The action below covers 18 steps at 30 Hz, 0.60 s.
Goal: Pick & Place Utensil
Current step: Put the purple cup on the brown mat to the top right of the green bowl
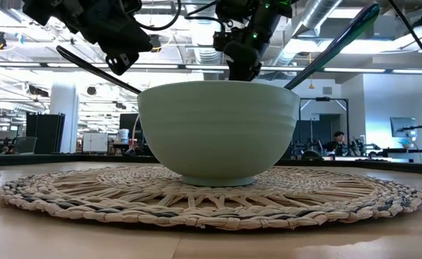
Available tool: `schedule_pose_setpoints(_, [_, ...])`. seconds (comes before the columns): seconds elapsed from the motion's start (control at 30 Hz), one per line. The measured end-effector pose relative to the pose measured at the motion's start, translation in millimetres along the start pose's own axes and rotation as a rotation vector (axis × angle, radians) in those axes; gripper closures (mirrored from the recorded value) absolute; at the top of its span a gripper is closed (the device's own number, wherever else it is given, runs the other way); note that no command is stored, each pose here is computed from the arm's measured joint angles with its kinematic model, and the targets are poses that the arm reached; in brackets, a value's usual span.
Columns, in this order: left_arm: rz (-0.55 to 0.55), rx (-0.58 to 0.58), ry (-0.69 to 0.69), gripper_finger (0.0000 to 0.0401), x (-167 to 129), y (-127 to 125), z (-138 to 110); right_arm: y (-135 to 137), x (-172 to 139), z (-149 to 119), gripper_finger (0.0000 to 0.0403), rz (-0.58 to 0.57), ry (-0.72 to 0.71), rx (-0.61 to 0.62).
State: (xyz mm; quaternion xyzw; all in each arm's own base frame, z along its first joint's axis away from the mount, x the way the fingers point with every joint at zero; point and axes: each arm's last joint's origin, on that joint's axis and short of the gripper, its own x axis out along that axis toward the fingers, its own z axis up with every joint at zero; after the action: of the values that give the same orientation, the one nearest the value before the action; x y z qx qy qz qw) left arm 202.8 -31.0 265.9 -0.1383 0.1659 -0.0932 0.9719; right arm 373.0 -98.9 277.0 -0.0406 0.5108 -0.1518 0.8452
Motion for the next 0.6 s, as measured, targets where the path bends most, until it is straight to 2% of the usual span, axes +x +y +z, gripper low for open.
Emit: schedule_pose_setpoints(0.6, [-0.002, 0.001, -0.006, 0.0344, 0.0, -0.1, 0.6, 2.8, -4.8, 2.7, 0.0249, 0.005, -0.004, -0.008])
